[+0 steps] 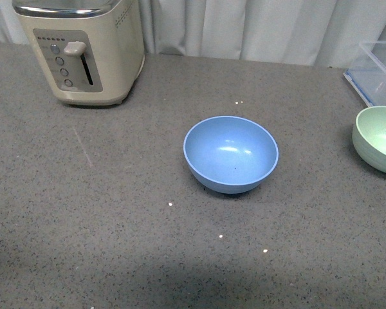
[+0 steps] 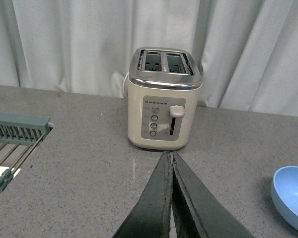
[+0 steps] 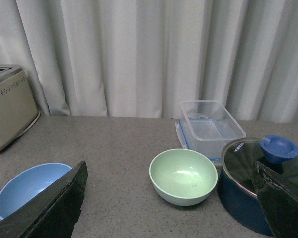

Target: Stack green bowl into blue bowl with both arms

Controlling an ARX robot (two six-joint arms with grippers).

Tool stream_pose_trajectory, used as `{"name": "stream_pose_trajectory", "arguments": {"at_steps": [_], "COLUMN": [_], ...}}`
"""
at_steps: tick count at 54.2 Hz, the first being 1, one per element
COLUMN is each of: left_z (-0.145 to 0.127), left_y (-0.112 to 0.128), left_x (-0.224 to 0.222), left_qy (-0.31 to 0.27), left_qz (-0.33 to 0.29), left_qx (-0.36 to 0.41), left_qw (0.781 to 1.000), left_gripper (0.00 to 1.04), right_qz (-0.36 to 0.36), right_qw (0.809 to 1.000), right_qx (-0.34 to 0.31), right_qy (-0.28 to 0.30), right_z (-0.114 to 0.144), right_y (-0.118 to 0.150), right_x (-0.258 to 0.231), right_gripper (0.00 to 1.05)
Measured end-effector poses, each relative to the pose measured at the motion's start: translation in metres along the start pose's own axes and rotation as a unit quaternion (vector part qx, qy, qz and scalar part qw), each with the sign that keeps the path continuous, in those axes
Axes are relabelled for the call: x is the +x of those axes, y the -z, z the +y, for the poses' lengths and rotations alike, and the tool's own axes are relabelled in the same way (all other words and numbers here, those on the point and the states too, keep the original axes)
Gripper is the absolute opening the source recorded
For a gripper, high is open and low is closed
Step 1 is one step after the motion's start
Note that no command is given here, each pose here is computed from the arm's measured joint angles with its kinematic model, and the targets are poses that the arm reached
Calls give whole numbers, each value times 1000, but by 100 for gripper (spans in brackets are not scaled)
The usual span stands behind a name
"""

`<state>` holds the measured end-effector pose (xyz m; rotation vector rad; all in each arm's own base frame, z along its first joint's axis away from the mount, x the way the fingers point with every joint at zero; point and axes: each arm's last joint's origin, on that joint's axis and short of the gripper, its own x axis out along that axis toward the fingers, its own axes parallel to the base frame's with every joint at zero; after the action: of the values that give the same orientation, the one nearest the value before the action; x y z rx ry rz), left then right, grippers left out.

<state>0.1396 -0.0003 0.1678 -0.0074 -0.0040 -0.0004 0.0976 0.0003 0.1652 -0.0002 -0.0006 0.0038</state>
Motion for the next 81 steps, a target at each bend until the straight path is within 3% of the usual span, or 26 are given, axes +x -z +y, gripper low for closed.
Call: {"name": "stream_pose_trajectory", "arguments": {"at_steps": [67, 69, 81], "left_z": [0, 0, 0], "left_y": [-2, -2, -2], "left_x": [-43, -43, -43], "left_qy": [1, 1, 1], "left_qz": [-6, -6, -6], "left_qx": [0, 0, 0], "left_qw": [1000, 1000, 1000], "left_gripper": [4, 9, 61], "right_qz": [0, 0, 0], "right_qw": [1000, 1000, 1000], "right_qx": [0, 0, 0], "right_qy": [0, 0, 0], "right_z": [0, 0, 0], "right_y": [0, 0, 0], "right_x": [0, 0, 0], "right_gripper": [96, 96, 96]}}
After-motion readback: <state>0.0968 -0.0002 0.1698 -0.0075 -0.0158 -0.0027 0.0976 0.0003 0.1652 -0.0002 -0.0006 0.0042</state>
